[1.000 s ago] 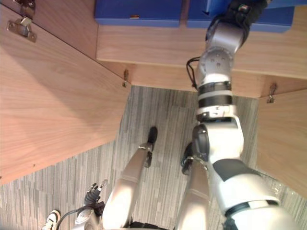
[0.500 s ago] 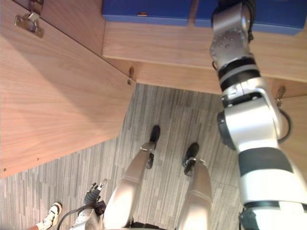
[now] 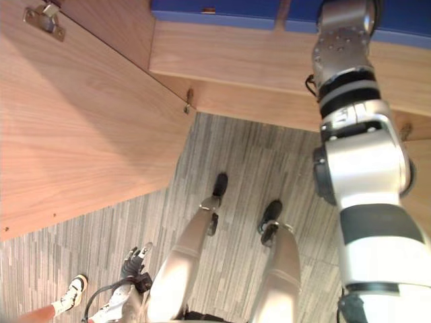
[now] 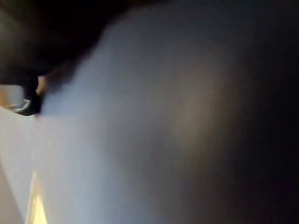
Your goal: Walk over to the cabinet, pick up the folder, carry it to the office cabinet, place the folder inside the office cabinet, then close the office cabinet door
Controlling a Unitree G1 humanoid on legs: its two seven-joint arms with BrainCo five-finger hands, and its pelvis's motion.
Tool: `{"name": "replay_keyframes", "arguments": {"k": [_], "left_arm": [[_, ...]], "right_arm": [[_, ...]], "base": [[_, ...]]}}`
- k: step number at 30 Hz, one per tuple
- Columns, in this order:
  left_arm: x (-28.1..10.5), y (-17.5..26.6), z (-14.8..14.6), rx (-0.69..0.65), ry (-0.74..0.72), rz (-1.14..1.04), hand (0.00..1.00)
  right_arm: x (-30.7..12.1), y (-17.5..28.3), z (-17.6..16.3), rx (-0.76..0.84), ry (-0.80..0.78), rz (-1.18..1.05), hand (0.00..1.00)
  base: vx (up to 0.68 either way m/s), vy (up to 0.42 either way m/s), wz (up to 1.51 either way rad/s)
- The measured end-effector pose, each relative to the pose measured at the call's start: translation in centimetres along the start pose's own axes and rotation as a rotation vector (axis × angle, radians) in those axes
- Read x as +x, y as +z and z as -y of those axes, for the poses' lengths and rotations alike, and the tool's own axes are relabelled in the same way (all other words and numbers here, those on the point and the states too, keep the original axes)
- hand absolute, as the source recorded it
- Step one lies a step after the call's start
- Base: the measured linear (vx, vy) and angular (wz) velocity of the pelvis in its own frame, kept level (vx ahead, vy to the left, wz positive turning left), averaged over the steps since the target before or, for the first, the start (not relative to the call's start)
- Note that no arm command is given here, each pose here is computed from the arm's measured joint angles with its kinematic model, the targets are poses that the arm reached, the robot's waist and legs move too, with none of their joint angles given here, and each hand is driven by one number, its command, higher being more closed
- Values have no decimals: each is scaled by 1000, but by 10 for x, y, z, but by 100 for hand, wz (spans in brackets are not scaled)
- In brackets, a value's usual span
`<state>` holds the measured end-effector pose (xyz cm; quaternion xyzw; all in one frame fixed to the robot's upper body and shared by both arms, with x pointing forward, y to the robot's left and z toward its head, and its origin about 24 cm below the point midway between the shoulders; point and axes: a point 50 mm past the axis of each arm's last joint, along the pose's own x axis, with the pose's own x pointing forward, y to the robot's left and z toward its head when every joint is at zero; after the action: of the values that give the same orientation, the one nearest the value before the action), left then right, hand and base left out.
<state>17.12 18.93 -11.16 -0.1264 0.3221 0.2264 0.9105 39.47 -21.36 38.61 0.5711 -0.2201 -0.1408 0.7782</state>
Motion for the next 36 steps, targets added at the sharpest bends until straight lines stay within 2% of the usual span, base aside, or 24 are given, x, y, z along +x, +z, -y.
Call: {"name": "replay_keyframes", "arguments": {"k": [3, 15, 23, 31, 36], "left_arm": [[1, 2, 2, -1, -5, 4, 0], [3, 6, 6, -2, -15, 14, 0], [3, 5, 6, 0, -14, 10, 0], [3, 5, 6, 0, -13, 10, 0], [3, 5, 5, -1, -11, 11, 0]], "right_arm": [[1, 2, 4, 39, -35, -1, 100], [2, -14, 31, 23, -137, -35, 100], [5, -16, 48, -102, -185, -23, 100], [4, -22, 50, -242, -167, -35, 100], [3, -25, 50, -275, -158, -39, 100]], "base": [[0, 0, 0], [0, 0, 0], [9, 2, -1], [25, 11, -3], [6, 0, 0]]}}
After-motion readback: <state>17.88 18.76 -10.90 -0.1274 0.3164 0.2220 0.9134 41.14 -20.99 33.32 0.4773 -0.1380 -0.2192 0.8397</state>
